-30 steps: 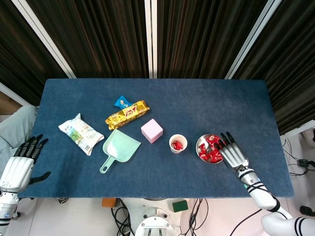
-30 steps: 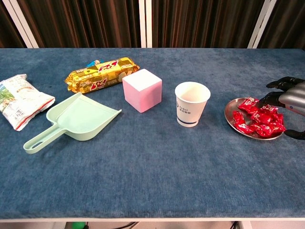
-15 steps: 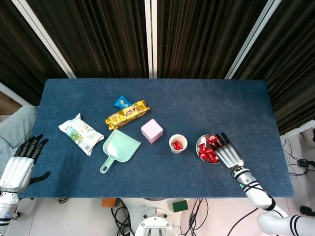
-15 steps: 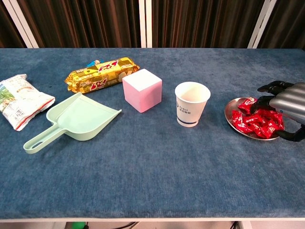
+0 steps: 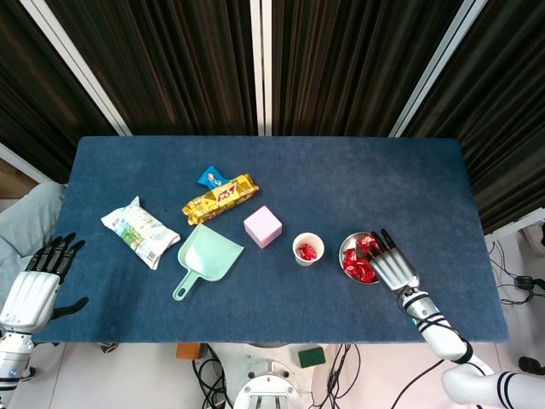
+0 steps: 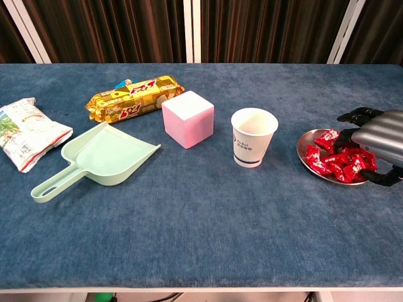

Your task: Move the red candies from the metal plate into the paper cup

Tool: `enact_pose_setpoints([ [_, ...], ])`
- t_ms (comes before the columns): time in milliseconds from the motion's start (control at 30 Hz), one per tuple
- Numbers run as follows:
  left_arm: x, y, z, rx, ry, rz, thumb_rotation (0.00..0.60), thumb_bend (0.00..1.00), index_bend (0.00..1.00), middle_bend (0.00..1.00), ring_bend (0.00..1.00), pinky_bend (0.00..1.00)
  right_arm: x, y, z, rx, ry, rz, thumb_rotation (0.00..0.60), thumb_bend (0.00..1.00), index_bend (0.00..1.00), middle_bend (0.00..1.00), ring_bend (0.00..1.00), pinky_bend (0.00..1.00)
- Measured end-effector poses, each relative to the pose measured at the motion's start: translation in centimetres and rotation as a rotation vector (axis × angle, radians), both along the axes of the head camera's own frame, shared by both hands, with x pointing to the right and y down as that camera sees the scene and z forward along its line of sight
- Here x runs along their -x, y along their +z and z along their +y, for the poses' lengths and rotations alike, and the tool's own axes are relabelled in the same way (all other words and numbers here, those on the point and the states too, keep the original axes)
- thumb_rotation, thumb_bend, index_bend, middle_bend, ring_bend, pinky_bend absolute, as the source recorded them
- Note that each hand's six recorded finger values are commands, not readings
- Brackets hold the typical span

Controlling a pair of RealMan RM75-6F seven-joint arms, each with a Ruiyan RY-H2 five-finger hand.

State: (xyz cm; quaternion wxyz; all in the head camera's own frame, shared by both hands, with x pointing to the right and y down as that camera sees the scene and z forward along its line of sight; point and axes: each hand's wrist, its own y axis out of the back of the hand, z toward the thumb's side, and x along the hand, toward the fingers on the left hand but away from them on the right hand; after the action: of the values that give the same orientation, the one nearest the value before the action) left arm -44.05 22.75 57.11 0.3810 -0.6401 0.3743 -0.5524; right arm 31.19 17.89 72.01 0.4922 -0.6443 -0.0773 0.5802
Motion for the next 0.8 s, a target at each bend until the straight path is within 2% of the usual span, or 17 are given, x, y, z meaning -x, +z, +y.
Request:
enact_pose_setpoints([
  [533, 0.0, 0.1, 0.0, 0.003, -0.001, -0.001, 0.600, 0.10, 0.09, 0.03, 0.00, 0.15, 0.7, 0.2, -0.3, -0.037, -0.013, -0.010, 0.600, 0.47, 0.61, 0.49, 0.00, 0.00],
  [800, 0.0, 0.1, 0.0, 0.006, 0.000, -0.002, 0.600, 0.10, 0.09, 0.03, 0.00, 0.15, 1.1, 0.5, -0.6, -0.065, -0.020, -0.028, 0.600, 0.50, 0.73, 0.60, 0.05, 0.00],
])
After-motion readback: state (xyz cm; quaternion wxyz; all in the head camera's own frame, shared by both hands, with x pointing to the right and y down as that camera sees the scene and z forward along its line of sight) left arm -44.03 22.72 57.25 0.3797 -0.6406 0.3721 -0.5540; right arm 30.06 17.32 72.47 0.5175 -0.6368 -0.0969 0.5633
